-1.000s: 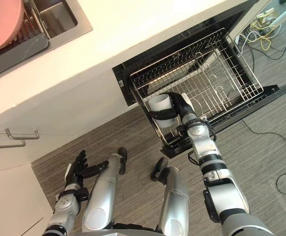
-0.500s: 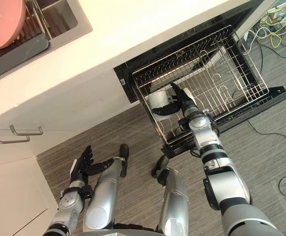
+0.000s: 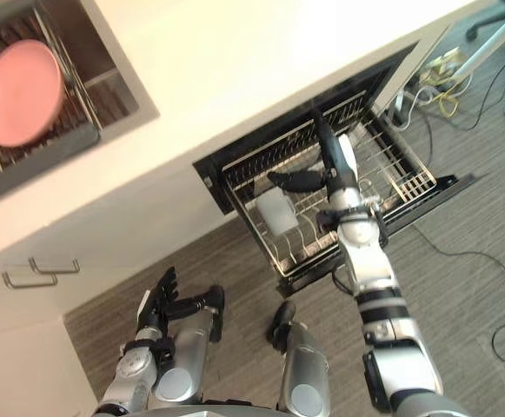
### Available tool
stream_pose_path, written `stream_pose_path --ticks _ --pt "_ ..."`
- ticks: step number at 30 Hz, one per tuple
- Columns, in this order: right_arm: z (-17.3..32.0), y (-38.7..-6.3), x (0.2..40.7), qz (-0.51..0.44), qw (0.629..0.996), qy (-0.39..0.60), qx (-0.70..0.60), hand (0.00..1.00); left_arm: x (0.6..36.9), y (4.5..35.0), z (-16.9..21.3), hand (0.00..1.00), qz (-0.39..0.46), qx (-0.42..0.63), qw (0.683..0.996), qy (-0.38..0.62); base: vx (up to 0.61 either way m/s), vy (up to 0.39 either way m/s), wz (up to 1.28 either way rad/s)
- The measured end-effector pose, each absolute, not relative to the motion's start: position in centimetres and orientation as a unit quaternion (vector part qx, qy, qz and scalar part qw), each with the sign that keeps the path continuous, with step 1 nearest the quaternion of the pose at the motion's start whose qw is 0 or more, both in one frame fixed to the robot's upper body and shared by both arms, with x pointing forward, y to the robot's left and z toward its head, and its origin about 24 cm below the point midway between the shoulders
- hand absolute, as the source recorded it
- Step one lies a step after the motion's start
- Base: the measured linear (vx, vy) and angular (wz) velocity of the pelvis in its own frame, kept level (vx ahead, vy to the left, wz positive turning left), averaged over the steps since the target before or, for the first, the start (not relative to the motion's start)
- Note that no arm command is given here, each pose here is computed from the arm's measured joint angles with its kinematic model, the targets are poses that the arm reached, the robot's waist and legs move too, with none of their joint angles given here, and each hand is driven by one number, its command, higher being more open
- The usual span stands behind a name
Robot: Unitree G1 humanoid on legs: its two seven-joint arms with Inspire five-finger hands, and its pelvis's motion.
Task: Walk over to the sink, pick up the cup, carry it to the dishwasher, place the cup inside the dishwasher, then close the dishwasher door
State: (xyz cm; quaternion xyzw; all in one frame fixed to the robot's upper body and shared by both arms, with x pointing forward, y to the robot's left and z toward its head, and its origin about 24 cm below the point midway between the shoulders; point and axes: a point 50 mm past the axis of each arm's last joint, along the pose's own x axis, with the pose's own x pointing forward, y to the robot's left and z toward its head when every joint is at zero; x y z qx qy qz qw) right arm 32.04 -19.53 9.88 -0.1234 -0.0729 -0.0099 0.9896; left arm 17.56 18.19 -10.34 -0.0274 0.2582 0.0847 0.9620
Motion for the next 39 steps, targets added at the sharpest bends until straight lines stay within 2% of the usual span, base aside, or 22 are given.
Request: stream_pose_path --ticks 7,12,19,27,33,39 --pt "2.9 -19.8 25.5 -0.036 0.997 0.020 -0.065 1.00 12.8 19.3 -13.0 1.00 0.104 -0.003 0.933 0.343 0.15 0.028 -0.09" --pt "1.8 -18.0 23.3 -0.003 0.999 0.014 -0.038 1.00 11.4 19.2 -13.7 1.00 0.106 0.002 0.923 0.370 0.07 0.032 -0.13" --pt "2.3 -14.8 22.3 0.059 0.996 -0.041 -0.047 1.00 10.7 19.3 -14.0 1.00 0.110 0.007 0.919 0.379 -0.01 0.012 -0.03" --pt "2.8 -12.9 22.0 0.102 0.990 -0.068 -0.072 1.00 10.3 19.4 -14.2 1.00 0.116 0.010 0.915 0.386 -0.05 -0.006 0.08" --pt "4.2 -12.7 22.0 0.119 0.982 -0.101 -0.103 1.00 10.5 19.3 -14.2 1.00 0.107 0.010 0.918 0.381 -0.07 -0.019 0.30" --pt "6.0 -15.8 22.9 0.043 0.982 -0.129 -0.131 1.00 11.0 18.3 -14.0 1.00 0.067 0.018 0.926 0.370 0.01 0.070 0.87"
